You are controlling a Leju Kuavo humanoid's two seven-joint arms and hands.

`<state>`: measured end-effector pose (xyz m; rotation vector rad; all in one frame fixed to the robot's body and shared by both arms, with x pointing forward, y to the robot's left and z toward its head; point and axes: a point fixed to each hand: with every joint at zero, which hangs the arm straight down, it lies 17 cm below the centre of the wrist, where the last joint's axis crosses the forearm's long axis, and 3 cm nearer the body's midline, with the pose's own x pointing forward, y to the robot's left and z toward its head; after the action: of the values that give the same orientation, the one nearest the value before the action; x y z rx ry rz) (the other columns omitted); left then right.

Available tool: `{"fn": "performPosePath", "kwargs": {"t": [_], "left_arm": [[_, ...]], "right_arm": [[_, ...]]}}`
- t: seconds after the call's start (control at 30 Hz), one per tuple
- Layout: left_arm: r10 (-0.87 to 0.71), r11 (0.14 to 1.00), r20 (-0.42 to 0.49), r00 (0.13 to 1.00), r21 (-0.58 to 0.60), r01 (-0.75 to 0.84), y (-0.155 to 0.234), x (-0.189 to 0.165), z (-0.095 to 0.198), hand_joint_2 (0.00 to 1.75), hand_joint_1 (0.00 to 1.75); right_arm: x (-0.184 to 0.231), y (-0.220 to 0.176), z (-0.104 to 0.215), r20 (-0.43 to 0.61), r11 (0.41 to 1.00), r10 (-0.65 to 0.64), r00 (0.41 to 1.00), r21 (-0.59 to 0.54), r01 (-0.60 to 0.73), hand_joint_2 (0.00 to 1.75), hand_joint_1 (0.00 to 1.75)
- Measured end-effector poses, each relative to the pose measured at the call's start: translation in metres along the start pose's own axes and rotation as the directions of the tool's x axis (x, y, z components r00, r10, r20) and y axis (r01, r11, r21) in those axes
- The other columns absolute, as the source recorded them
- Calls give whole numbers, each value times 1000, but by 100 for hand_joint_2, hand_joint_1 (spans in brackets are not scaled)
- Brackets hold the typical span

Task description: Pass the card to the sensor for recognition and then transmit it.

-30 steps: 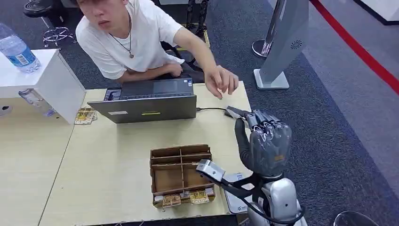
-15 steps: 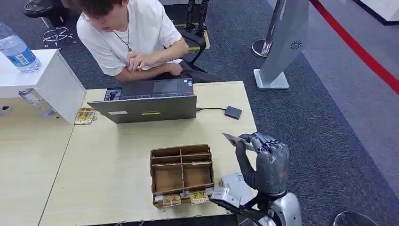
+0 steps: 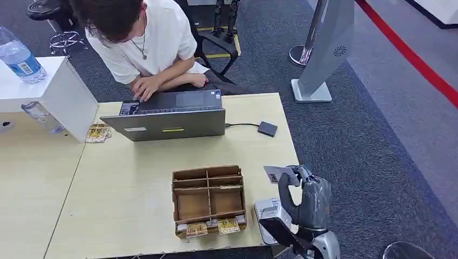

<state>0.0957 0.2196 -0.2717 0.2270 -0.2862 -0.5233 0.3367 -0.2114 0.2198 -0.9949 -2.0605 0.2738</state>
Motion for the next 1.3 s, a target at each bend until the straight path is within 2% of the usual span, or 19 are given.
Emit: {"fn": "performPosePath", "kwargs": {"t": [0.3,0.73,1.03,1.3], "left_arm": [[16,1000,-11,1000,16,-16,7,-5,-2,0,0],[23,1000,-14,1000,19,-23,8,-7,-2,0,0],[33,999,-12,999,28,-33,10,-6,-2,0,0],[53,998,-18,998,32,-52,11,-8,-2,0,0]], "right_arm": [[-42,15,22,-182,992,-116,976,22,122,175,175],[-50,23,33,-199,990,-114,973,61,128,175,175],[-72,36,50,-311,968,-213,926,62,243,175,175],[-100,48,78,-403,957,-213,890,97,273,175,175]]}}
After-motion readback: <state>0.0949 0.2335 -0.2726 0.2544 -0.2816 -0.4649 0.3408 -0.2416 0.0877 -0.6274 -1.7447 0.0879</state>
